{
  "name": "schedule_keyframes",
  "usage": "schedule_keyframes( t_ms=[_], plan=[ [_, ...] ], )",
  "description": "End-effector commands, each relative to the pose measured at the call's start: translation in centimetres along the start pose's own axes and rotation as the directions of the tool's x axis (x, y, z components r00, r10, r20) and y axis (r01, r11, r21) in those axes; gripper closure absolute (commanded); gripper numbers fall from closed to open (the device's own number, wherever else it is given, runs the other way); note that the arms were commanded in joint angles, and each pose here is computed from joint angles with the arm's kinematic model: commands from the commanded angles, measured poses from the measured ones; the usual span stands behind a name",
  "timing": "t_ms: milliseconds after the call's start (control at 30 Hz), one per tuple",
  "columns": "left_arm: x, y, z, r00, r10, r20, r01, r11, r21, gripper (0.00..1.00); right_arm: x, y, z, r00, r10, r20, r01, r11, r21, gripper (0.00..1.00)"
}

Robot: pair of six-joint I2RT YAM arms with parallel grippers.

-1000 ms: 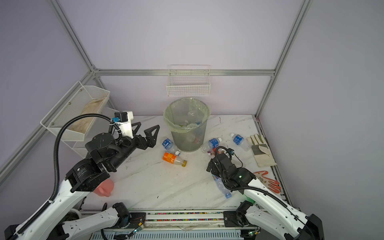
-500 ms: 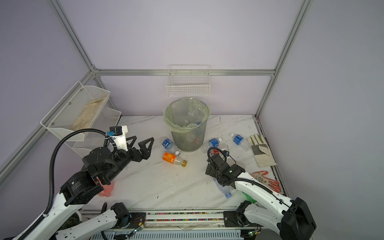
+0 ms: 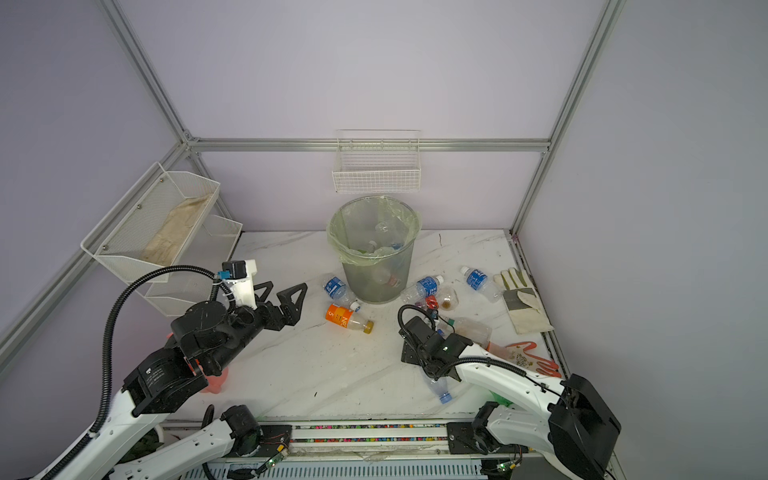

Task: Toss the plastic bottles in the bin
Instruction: 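Close the right gripper on the neck of the crumpled blue-label bottle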

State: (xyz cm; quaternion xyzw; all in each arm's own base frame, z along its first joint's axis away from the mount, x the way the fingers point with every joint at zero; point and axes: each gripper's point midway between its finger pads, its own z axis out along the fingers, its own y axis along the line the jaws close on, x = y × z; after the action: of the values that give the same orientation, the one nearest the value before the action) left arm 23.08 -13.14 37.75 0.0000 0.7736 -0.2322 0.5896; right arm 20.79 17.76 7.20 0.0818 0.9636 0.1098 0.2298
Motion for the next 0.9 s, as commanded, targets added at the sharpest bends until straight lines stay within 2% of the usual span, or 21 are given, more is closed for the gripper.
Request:
schedule_keyframes(
  t_ms=[0, 233, 500, 867],
  plan=[
    [0.6, 0.4, 0.0, 1.000, -0.009, -0.001, 0.009, 1.000, -0.008, 0.00, 0.6, 0.0, 0.9, 1.000, 0.003, -0.005, -0.003, 1.000, 0.008, 0.30],
    [1.2, 1.0, -0.4, 1.000, -0.011, -0.007, 0.011, 1.000, -0.019, 0.00, 0.6, 0.5, 0.9, 1.000, -0.004, -0.002, 0.004, 1.000, -0.005, 0.42],
    [2.2, 1.7, -0.7, 0.999, -0.026, -0.022, 0.025, 0.999, -0.030, 0.00, 0.9, 0.2, 0.6, 1.000, 0.011, -0.002, -0.011, 1.000, -0.012, 0.65],
    [5.9, 2.6, -0.4, 0.993, -0.073, -0.097, 0.070, 0.997, -0.034, 0.00, -0.4, 0.2, -1.6, 0.999, 0.023, 0.047, -0.021, 0.999, -0.028, 0.77]
  ],
)
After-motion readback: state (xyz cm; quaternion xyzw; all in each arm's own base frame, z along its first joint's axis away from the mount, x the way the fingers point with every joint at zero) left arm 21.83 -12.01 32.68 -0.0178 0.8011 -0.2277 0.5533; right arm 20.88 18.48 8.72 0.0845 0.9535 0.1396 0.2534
